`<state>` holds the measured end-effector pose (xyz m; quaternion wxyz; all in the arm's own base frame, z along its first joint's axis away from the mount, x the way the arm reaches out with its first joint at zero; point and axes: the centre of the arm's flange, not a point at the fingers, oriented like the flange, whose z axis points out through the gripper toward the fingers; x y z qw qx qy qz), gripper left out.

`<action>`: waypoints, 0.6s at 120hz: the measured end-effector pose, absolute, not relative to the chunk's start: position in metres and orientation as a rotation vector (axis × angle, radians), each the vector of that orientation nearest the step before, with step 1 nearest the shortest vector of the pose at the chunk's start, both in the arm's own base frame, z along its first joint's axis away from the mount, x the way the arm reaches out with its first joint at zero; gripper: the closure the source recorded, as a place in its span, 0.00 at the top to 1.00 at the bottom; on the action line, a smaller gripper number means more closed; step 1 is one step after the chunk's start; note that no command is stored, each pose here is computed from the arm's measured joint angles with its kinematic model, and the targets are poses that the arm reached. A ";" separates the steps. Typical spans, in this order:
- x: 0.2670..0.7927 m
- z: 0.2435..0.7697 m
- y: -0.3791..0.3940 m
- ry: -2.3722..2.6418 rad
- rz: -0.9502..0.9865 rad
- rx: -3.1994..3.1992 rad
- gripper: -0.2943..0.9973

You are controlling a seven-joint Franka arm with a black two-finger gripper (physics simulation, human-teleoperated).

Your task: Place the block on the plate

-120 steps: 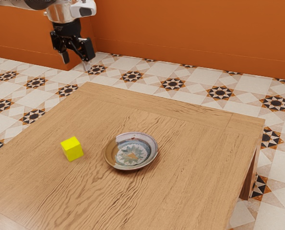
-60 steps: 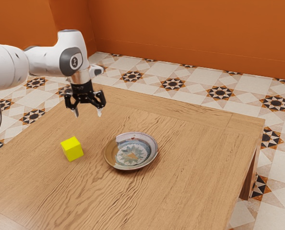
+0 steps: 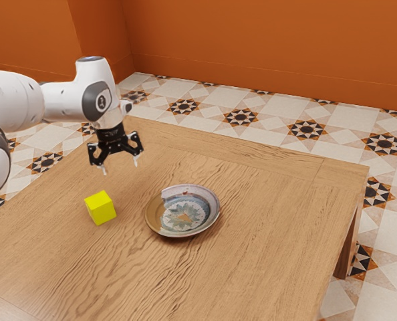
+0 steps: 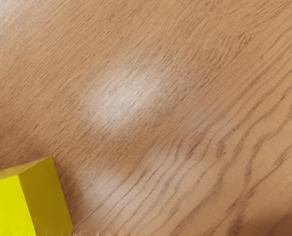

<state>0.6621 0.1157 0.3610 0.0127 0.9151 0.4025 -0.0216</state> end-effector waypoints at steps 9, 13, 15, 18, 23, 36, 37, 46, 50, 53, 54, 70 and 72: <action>0.641 0.351 0.131 1.363 -0.133 2.812 0.77; 0.629 0.351 0.134 1.400 -0.154 2.790 0.77; 0.624 0.351 0.136 1.418 -0.164 2.779 0.77; 0.615 0.350 0.137 1.445 -0.180 2.761 0.77; 0.604 0.350 0.140 1.498 -0.198 2.725 0.77; 0.586 0.340 0.154 1.637 -0.239 2.636 0.77; 0.585 0.339 0.155 1.647 -0.242 2.630 0.77; 0.580 0.328 0.165 1.729 -0.257 2.576 0.77; 0.580 0.323 0.167 1.756 -0.260 2.558 0.77; 0.580 0.319 0.168 1.774 -0.262 2.545 0.77; 0.580 0.318 0.168 1.780 -0.263 2.541 0.77; 0.582 0.303 0.176 1.852 -0.245 2.493 0.77; 0.582 0.302 0.176 1.857 -0.240 2.490 0.77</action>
